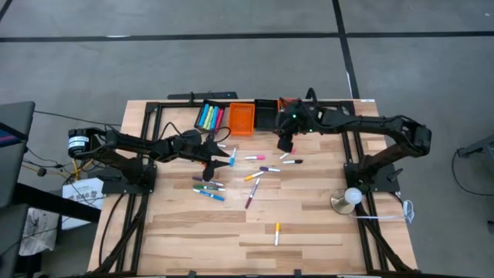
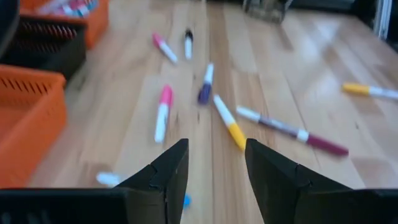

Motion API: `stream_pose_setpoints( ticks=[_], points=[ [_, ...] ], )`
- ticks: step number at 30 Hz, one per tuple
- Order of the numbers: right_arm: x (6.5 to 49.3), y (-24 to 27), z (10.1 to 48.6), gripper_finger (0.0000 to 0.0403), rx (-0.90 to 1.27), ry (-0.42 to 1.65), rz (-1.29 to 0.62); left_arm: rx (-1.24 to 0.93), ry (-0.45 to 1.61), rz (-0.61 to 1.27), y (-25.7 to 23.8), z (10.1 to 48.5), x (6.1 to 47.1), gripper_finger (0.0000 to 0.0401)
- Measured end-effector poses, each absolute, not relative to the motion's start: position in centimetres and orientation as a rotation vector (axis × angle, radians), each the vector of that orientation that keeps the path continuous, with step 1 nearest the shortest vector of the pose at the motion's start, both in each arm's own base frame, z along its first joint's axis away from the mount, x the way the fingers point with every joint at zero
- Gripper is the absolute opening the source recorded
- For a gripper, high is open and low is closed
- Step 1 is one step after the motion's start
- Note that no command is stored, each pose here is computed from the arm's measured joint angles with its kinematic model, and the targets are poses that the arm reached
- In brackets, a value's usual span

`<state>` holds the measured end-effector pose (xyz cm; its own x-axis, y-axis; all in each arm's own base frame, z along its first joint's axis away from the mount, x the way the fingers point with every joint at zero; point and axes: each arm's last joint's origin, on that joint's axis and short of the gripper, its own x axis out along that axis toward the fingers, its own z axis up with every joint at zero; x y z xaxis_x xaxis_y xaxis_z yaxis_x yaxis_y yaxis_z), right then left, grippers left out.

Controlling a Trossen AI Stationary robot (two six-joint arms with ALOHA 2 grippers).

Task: Pick & Place Markers
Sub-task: Put the small light blue marker pen into the right black basket

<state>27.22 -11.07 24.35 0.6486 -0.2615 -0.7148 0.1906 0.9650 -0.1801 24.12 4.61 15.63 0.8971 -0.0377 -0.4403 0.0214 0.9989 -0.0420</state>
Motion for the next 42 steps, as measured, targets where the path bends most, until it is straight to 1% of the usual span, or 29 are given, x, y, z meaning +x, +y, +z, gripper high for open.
stream_pose_setpoints(
  ticks=[3,8,12,15,21,26,30,35,39,42],
  points=[
    [27.6,-10.2,24.4,0.0139,-0.134,0.827,-0.214,-0.04,0.499,-0.042,4.4,15.3,24.0,0.0155],
    [27.8,-9.4,24.4,0.0135,-0.145,0.826,-0.19,-0.061,0.505,-0.046,4.0,15.2,24.0,0.0155],
    [28.2,-8.7,24.4,0.0133,-0.072,0.801,-0.166,-0.13,0.512,-0.008,4.1,15.2,24.0,0.0155],
    [28.6,-7.6,24.1,0.0132,-0.029,0.796,-0.086,-0.153,0.532,-0.035,3.2,15.0,24.0,0.0155],
    [29.2,-4.9,24.1,0.0134,-0.033,0.797,-0.005,-0.109,0.545,-0.109,-0.2,15.0,24.3,0.0155],
    [29.1,-2.7,23.8,0.013,0.04,0.842,0.024,-0.134,0.556,-0.085,-2.8,14.9,24.1,0.0155],
    [28.8,-0.8,22.8,0.0127,0.125,0.879,0.03,-0.184,0.577,-0.065,-4.5,14.8,23.7,0.0155],
    [28.0,2.0,21.2,0.0127,0.155,0.943,0.027,-0.219,0.583,-0.131,-7.7,14.3,23.3,0.0155],
    [27.6,4.3,20.9,0.0127,0.192,0.955,0.018,-0.242,0.526,-0.171,-10.3,13.7,23.5,0.0155],
    [27.2,6.2,20.9,0.0127,0.217,0.954,0.009,-0.242,0.544,-0.159,-11.6,13.0,23.9,0.0155]
  ],
)
